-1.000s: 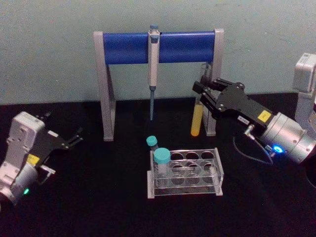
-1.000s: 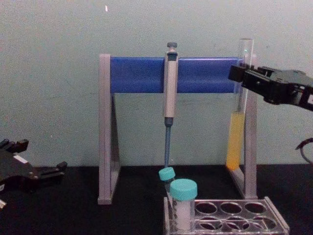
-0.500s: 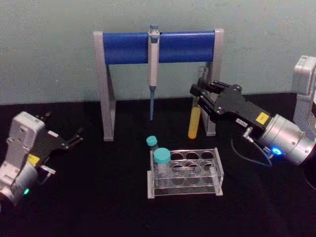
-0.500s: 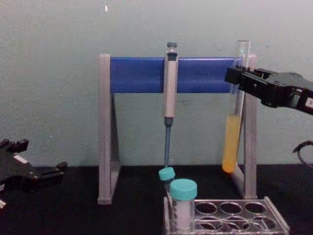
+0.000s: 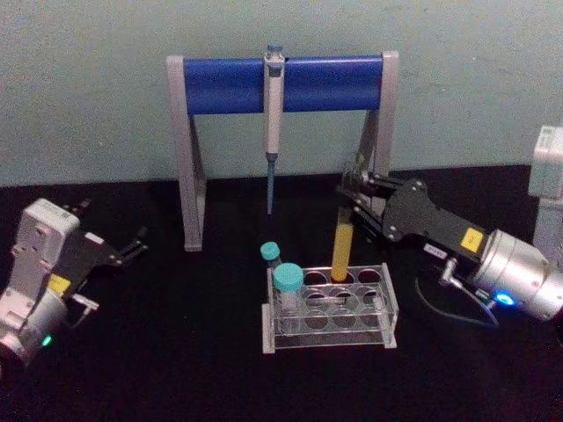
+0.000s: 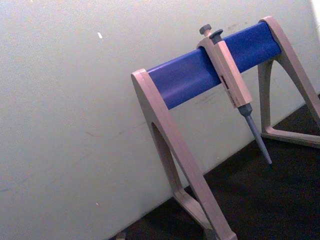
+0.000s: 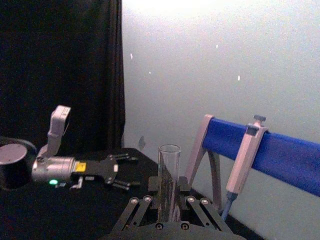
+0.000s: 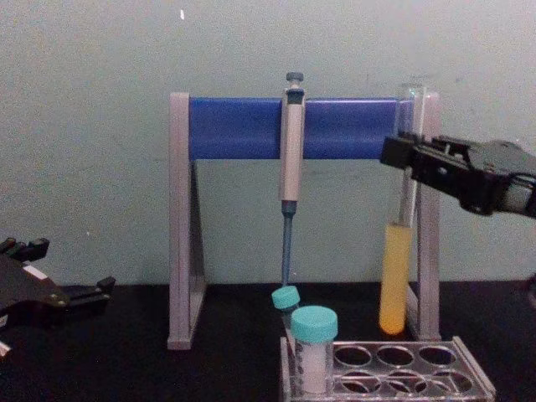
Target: Pick up the test tube from the test tube rack, shake it, then place it back into the test tube rack.
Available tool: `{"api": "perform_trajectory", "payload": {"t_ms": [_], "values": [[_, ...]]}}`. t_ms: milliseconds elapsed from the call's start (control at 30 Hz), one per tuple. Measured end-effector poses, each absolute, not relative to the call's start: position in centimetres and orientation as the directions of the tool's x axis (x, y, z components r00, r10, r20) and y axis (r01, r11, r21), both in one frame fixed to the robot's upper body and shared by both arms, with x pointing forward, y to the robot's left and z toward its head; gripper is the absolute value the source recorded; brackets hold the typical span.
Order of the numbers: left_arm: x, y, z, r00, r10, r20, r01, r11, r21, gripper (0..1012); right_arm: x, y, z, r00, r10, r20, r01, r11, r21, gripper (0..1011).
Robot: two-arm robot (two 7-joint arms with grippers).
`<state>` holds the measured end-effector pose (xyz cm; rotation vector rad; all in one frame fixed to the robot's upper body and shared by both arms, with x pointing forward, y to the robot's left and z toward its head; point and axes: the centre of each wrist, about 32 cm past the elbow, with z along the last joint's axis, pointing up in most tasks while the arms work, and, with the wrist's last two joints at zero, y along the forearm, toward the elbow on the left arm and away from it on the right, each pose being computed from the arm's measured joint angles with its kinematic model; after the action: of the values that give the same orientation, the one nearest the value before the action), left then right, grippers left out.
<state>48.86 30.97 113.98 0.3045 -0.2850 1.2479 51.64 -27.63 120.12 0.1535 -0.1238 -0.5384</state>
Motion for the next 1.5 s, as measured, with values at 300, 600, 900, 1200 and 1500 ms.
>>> {"api": "perform_trajectory", "payload": {"t_ms": [300,600,900,1200,1500], "values": [[48.9,31.0,114.0,0.292,0.880,0.374,-0.955,0.287,0.070,1001,50.3,-29.4,119.9,0.836,-0.542,0.087,0.526,0.836,0.154,230],[48.9,31.0,114.0,0.292,0.880,0.374,-0.955,0.287,0.070,1001,51.0,-30.0,120.2,0.799,-0.593,0.102,0.573,0.801,0.172,230],[48.9,31.0,114.0,0.292,0.880,0.374,-0.955,0.287,0.070,1001,52.5,-28.6,120.3,0.803,-0.588,0.100,0.562,0.802,0.205,230],[48.9,31.0,114.0,0.292,0.880,0.374,-0.955,0.287,0.070,1001,52.9,-27.5,119.9,0.831,-0.552,0.075,0.525,0.821,0.224,230],[48.9,31.0,114.0,0.292,0.880,0.374,-0.955,0.287,0.070,1001,52.2,-27.4,119.4,0.867,-0.496,0.051,0.474,0.853,0.220,230]]}}
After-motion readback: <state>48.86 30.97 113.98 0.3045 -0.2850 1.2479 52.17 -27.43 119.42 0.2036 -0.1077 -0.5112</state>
